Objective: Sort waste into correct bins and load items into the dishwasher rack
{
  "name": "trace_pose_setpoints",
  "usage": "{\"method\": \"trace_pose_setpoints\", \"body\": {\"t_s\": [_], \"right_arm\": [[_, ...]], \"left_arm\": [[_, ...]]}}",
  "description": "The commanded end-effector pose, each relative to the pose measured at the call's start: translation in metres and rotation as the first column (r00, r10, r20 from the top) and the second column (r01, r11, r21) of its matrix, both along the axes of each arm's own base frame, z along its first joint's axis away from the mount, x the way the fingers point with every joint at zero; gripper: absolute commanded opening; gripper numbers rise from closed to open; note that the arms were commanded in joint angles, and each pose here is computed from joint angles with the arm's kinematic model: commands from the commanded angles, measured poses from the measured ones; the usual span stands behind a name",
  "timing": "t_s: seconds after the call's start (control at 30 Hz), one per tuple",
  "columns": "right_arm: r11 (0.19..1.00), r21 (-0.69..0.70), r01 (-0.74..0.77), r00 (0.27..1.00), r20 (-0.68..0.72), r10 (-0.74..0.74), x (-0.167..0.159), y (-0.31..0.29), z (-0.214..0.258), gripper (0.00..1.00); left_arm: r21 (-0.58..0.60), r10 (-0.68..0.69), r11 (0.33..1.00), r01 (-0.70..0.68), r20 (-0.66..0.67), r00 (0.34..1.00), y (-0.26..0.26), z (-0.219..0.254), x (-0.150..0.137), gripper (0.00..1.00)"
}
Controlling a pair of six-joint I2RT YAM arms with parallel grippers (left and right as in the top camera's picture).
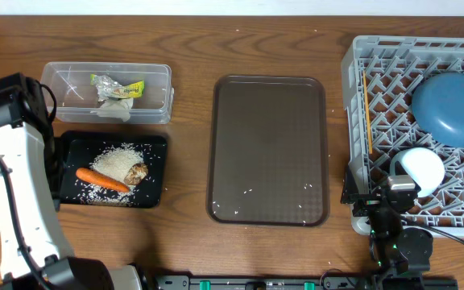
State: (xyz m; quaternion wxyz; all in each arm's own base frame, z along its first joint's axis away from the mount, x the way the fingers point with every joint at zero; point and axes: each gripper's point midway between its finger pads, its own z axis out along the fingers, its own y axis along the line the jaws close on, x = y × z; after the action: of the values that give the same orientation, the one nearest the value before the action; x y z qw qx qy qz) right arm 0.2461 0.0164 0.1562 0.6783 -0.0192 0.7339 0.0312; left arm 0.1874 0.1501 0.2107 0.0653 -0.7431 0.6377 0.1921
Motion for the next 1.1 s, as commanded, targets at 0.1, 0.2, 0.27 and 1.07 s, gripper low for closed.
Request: {"method": "trace_pose_setpoints", "body": {"t_s": [0.1, 0.2, 0.27, 1.07], "right_arm": [[1.000, 0.017, -0.001, 1.000, 0.002, 0.001, -0.001, 0.001, 0.000, 0.99], [1.000, 0.018, -0.001, 1.000, 0.002, 0.001, -0.001, 0.001, 0.000, 0.99], [1.000, 0.018, -0.001, 1.000, 0.003, 0.001, -0.001, 0.001, 0.000, 0.99], [1.000, 0.018, -0.001, 1.000, 0.003, 0.001, -0.001, 0.001, 0.000, 0.99]], "left_arm": [[-0.009, -0.086, 0.996, 0.087, 0.105, 0.991, -0.014, 0.008, -0.008, 0.98], [0.018, -0.135, 0.991, 0.135, 0.228, 0.964, -0.024, -0.005, 0.008, 0.98], [0.037, -0.178, 0.984, 0.175, 0.294, 0.939, -0.033, -0.016, 0.017, 0.98], [0.049, -0.262, 0.949, 0.310, 0.670, 0.695, -0.101, -0.187, -0.006, 0.98]]}}
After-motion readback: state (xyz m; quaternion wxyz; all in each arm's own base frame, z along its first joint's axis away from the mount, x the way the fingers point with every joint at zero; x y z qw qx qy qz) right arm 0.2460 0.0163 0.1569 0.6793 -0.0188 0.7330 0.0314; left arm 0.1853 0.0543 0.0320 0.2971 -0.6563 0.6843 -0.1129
